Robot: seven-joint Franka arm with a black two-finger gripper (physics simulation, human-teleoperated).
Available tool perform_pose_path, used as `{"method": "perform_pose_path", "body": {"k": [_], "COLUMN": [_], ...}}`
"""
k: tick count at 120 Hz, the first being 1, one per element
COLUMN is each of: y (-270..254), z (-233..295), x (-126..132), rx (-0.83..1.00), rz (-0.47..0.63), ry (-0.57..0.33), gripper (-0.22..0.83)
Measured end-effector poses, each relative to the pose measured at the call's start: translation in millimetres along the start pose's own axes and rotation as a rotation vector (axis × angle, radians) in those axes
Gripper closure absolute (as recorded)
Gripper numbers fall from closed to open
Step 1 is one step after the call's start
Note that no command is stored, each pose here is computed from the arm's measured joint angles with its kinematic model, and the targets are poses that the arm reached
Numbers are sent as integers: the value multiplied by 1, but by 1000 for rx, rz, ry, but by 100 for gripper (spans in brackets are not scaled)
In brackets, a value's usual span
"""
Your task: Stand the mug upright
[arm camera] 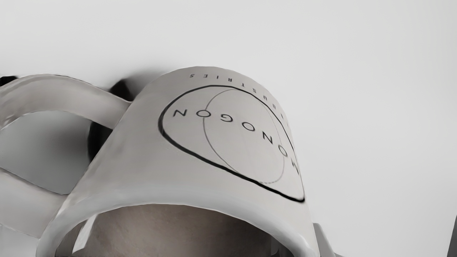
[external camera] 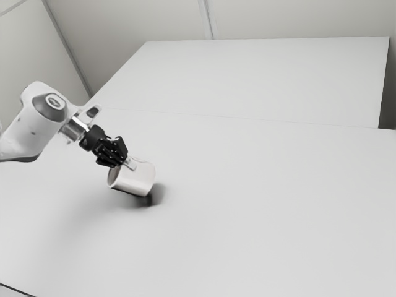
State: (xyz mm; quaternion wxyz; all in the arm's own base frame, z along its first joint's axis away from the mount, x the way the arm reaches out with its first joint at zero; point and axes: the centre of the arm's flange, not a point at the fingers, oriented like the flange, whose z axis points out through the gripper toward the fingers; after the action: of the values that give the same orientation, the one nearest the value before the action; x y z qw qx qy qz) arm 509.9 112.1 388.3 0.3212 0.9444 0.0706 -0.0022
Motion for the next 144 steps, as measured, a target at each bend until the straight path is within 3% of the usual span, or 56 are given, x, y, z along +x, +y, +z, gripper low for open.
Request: {"method": "perform_pose_path", "body": {"k": [40, 69, 144], "y": [39, 39, 70], "z": [18, 19, 74], "x": [13, 40, 62], "rx": [253, 414, 557], "rz": [-130, -269, -472], "ry": [-104, -140, -169], "gripper": [78, 78, 78]}}
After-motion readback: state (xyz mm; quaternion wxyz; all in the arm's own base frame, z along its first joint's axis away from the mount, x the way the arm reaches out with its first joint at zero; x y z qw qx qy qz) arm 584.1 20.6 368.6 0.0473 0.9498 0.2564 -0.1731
